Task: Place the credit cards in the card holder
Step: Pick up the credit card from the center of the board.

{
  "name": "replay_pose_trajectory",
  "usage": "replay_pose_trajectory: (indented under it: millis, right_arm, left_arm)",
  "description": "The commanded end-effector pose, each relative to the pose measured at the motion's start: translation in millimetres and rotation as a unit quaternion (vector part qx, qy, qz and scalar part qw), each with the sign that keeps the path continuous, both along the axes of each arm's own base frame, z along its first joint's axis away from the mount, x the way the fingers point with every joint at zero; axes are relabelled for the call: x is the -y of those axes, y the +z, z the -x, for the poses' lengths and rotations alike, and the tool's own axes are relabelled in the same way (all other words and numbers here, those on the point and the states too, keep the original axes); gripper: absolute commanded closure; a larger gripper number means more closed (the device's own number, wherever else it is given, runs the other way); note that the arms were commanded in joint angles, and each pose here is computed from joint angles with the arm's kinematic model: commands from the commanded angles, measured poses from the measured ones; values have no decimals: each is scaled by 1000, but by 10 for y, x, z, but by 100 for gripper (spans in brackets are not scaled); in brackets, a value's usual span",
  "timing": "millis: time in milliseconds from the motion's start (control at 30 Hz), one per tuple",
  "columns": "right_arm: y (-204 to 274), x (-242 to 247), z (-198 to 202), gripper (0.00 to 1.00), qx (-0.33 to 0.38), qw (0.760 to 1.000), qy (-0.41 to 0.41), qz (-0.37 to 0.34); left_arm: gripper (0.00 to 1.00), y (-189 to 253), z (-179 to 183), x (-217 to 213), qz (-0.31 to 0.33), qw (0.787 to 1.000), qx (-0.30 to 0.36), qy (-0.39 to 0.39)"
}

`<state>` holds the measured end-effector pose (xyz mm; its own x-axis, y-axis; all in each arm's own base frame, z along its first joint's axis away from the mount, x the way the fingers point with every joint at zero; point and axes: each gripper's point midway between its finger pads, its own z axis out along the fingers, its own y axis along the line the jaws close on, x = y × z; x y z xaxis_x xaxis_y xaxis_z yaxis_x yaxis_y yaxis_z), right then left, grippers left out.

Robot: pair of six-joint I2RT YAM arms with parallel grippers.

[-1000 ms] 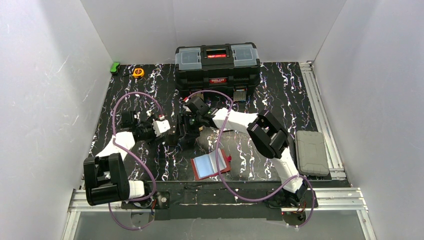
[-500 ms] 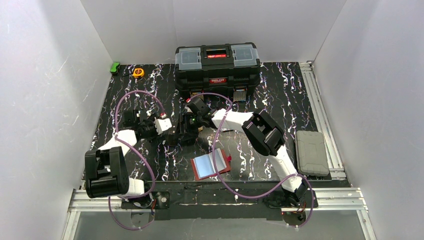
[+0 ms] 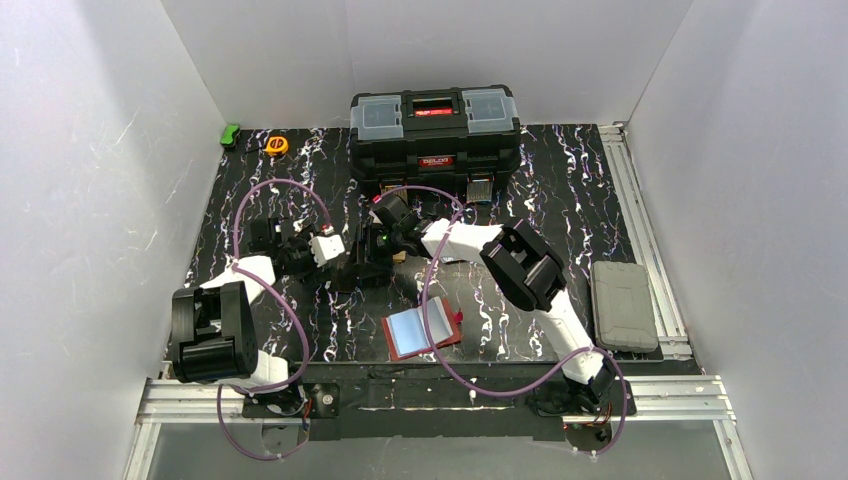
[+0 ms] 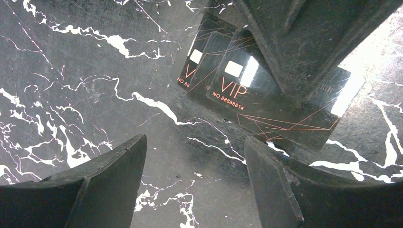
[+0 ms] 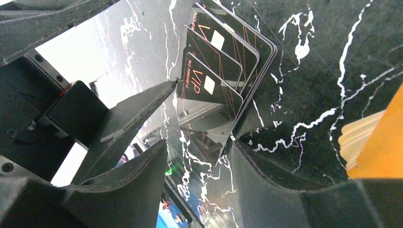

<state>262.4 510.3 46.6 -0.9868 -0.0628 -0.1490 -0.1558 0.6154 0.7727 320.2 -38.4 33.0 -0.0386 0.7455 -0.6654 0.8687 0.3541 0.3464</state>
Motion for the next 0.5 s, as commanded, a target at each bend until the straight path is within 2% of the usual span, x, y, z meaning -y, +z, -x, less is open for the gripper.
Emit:
replay_pose_trajectory:
  millis: [0, 467]
  right_arm:
    - [-135, -64, -57, 40, -9, 1000, -12, 2]
    - [-106, -90, -7, 44, -20, 999, -10, -25]
  left_arm:
    - [26, 39, -39, 52, 5, 1000, 5, -9]
    - [26, -3, 46, 159, 11, 1000, -8, -15]
